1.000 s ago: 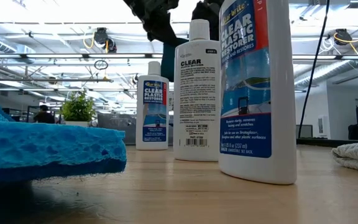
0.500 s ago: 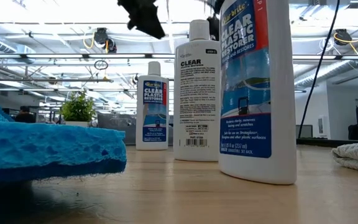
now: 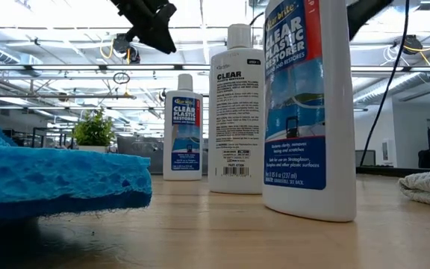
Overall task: Pick & Place Kitchen Items
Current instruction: Put the green towel into the blue bin
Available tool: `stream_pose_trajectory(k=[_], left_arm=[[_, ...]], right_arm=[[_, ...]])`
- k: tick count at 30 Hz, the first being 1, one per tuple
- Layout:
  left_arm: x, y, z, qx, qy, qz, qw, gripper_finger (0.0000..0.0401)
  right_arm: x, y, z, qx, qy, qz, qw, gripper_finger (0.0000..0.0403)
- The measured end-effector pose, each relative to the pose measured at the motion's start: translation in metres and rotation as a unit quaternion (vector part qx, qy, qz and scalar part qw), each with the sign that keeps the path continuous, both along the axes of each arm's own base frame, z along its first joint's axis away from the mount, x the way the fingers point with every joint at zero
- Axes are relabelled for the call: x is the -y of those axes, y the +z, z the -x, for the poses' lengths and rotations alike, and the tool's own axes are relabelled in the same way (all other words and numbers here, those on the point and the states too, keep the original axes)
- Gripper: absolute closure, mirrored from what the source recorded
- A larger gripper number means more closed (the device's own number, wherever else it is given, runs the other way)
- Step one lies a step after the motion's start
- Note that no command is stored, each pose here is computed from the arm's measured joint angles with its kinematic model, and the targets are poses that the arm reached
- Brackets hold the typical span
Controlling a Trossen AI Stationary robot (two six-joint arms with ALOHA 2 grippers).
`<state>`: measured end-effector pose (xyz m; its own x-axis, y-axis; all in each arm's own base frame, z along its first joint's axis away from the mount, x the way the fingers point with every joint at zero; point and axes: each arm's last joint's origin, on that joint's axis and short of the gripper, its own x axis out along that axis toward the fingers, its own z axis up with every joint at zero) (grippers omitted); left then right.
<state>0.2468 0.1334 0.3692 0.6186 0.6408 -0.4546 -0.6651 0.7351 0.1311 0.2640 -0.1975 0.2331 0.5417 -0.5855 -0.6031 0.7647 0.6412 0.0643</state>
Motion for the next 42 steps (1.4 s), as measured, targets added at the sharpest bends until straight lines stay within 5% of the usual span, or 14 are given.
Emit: stream_pose_trajectory(k=[12,17,24,42], left_arm=[[-0.001,-0.007,-0.002,0.017,0.002,-0.005,1.0,0.0277],[-0.002,-0.006,-0.003,0.029,0.004,-0.005,1.0,0.0277],[-0.002,-0.006,-0.003,0.032,0.007,0.0,0.999,0.0277],[-0.001,-0.008,-0.002,0.026,0.01,0.009,1.0,0.0277]], right_arm=[[-0.027,-0.05,0.004,0.152,-0.021,-0.001,0.988,0.0403],[-0.031,-0.058,0.004,0.119,-0.016,-0.004,0.993,0.0403],[-0.027,-0.066,0.014,0.055,-0.105,0.014,0.993,0.0394],[-0.027,-0.066,0.016,-0.01,-0.061,0.058,0.996,0.0164]])
